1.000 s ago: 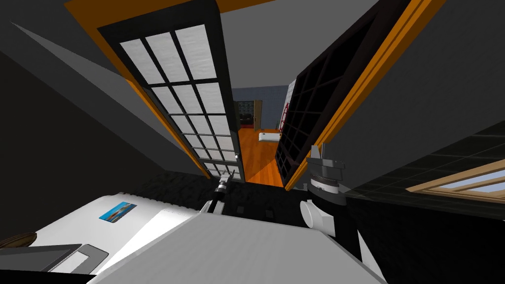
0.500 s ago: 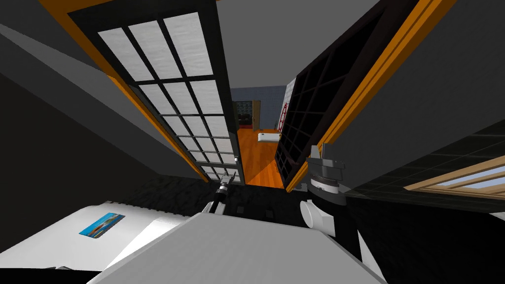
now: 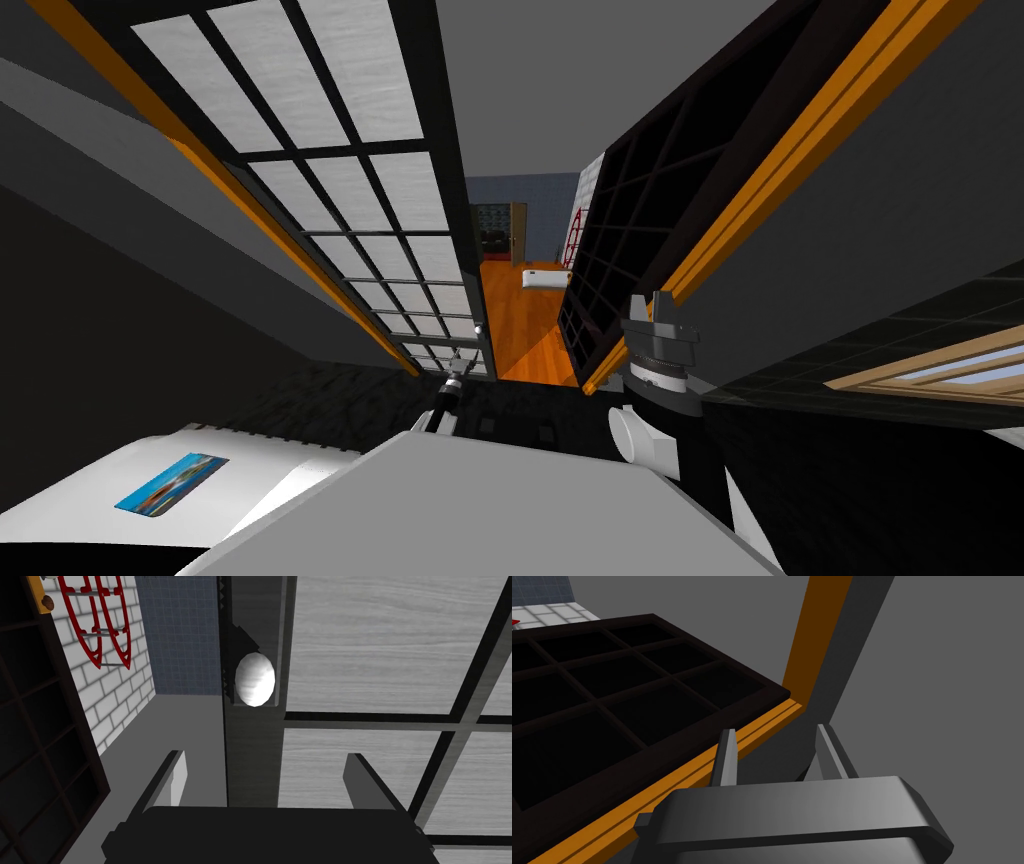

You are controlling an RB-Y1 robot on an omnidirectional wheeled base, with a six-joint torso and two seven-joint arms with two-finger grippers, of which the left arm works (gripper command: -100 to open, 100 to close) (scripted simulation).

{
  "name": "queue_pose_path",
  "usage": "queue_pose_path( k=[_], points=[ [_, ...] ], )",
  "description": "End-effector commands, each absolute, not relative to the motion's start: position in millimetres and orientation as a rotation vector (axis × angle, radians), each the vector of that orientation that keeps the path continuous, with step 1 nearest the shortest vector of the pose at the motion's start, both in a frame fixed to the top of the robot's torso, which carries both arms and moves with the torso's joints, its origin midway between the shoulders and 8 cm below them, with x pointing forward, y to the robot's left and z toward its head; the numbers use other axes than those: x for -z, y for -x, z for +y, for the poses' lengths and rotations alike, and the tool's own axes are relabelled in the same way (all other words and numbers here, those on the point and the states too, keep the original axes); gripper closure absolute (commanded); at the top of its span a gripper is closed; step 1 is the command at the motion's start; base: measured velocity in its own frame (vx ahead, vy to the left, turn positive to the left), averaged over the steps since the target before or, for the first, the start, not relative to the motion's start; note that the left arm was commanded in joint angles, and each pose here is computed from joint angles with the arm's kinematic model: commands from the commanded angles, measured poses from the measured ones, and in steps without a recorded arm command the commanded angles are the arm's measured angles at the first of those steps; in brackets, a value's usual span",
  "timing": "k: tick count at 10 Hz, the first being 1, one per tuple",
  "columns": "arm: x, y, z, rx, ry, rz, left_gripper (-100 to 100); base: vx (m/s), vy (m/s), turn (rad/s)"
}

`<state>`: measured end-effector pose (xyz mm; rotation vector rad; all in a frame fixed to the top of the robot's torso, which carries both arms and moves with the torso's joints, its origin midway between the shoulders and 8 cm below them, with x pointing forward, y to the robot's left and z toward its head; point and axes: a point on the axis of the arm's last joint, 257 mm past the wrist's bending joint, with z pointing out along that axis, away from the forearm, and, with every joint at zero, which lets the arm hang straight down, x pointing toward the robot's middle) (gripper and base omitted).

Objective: Push the door open

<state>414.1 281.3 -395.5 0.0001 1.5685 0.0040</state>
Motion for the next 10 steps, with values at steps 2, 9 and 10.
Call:
queue_pose_path(
  k=[2, 9, 10],
  points=[
    [395.9, -415.1, 288.4, -0.015, -0.007, 1.571, -100, 0.182, 0.01, -0.017],
    [397.3, -417.3, 287.1, -0.011, 0.009, 1.574, 100, 0.157, -0.01, -0.008],
    [397.3, -417.3, 287.1, -0.011, 0.009, 1.574, 100, -0.036, -0.001, -0.023]
  ],
)
